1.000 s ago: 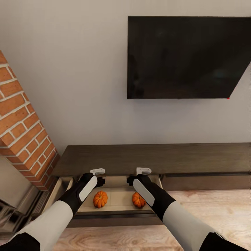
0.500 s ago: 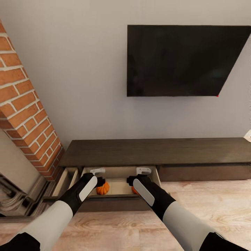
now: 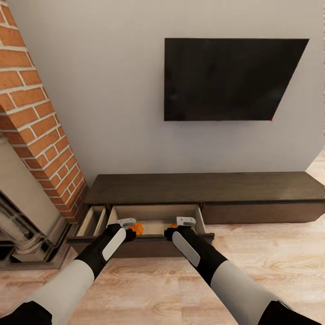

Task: Place each of the two pumpkins and all three candles from the living room inside a cabinet in the living room (use any cabinet), then make sure every cabinet is closed, and position the cauldron so it is next to a table in the living room.

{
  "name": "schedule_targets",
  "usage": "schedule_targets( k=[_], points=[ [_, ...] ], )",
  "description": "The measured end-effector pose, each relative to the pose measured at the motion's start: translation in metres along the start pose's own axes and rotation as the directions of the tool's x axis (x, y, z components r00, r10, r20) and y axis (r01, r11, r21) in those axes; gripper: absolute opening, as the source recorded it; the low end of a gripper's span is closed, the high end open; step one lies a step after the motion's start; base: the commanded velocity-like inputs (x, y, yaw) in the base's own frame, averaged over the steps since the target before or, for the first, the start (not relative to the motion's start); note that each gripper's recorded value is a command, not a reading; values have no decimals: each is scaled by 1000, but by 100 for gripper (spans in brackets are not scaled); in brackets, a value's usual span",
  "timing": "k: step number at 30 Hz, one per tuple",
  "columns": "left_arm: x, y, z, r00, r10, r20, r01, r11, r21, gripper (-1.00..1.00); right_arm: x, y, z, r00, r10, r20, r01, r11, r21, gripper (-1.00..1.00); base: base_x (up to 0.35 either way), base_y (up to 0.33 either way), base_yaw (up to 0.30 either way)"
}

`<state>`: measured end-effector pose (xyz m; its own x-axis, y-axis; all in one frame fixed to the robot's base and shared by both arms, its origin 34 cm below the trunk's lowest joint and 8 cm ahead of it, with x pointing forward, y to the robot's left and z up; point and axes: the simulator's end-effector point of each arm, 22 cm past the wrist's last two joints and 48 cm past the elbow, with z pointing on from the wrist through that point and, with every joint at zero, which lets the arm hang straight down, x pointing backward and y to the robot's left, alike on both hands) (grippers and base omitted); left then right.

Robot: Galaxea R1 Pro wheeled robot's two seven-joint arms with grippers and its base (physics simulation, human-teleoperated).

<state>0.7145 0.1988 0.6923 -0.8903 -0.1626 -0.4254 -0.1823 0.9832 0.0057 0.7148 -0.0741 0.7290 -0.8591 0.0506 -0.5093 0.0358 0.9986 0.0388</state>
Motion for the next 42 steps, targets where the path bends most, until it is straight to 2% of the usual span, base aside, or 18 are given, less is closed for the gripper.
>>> schedule_targets(
  k=[10,17,42],
  points=[
    [-1,0,0,1000,0,1,0,1000,0,100,0,0,0,1000,0,0,0,1000,0,100,-327,0,0],
    [3,-1,9,1000,0,4,0,1000,2,100,5,0,9,1000,0,0,0,1000,-1,100,-278,0,0],
    [17,4,45,1000,-5,15,5,1000,1,100,25,-1,43,1000,-3,8,3,1000,-2,100,-10,0,0]
  ],
)
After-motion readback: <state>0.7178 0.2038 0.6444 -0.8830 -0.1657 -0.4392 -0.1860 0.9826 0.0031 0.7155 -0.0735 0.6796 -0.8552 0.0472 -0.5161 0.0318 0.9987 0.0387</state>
